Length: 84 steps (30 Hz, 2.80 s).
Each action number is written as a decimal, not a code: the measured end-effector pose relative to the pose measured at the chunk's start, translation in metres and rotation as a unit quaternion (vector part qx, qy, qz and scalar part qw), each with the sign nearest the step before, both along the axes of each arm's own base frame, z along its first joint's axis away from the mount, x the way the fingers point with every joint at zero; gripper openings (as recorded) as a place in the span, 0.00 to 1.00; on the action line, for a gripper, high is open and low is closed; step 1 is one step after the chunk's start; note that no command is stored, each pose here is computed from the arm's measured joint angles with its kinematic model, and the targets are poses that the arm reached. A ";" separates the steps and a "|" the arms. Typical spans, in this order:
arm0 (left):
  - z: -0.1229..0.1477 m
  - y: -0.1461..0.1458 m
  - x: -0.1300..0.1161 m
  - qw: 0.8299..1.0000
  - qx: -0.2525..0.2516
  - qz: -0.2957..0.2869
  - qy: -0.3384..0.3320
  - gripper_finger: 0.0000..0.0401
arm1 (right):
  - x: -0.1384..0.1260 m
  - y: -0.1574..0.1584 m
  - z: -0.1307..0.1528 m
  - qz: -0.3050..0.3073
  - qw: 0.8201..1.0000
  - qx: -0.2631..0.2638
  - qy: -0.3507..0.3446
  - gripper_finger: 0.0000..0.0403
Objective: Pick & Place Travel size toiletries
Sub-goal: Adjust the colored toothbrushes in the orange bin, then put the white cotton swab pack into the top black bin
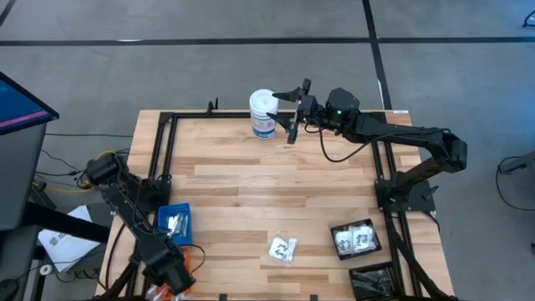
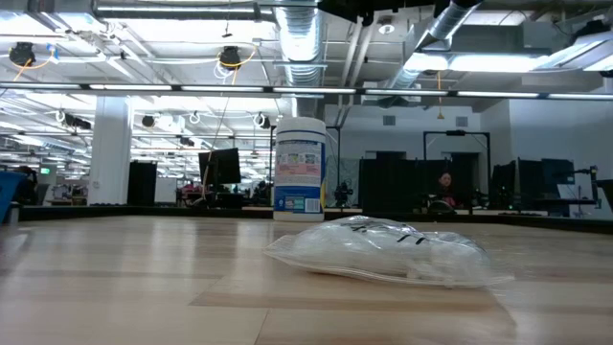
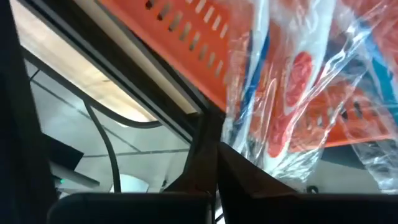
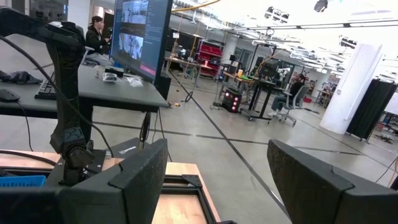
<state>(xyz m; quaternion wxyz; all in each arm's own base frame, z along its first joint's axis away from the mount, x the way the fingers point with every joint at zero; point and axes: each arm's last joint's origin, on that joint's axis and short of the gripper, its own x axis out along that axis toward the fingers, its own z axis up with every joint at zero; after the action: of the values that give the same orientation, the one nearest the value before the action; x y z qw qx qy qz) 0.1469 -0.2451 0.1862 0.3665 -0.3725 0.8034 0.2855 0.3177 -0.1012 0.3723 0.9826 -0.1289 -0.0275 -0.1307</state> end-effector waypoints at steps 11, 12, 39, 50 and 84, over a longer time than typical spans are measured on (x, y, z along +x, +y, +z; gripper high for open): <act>0.043 0.025 0.002 0.959 0.090 0.094 -0.253 0.00 | 0.000 0.000 0.000 0.000 1.000 0.000 0.000 0.67; 0.045 0.026 0.007 0.951 0.088 0.099 -0.279 0.00 | 0.000 0.000 0.000 0.000 1.000 0.000 -0.001 0.67; 0.005 -0.035 0.030 0.958 -0.066 0.138 -0.244 0.00 | 0.000 0.000 -0.001 0.000 1.000 0.001 0.005 0.67; 0.017 -0.028 0.033 0.919 -0.020 0.149 -0.365 0.00 | 0.000 0.000 -0.001 0.000 1.000 0.000 0.004 0.67; -0.006 0.002 0.067 0.906 0.079 0.033 -0.414 0.00 | 0.002 0.006 -0.003 0.008 1.000 -0.006 0.015 0.67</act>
<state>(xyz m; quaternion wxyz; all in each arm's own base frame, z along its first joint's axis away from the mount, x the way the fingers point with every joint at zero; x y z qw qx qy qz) 0.2136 -0.2430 0.1807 0.6843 -0.4535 0.5419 0.1801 0.3196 -0.0956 0.3696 0.9831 -0.1365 -0.0145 -0.1208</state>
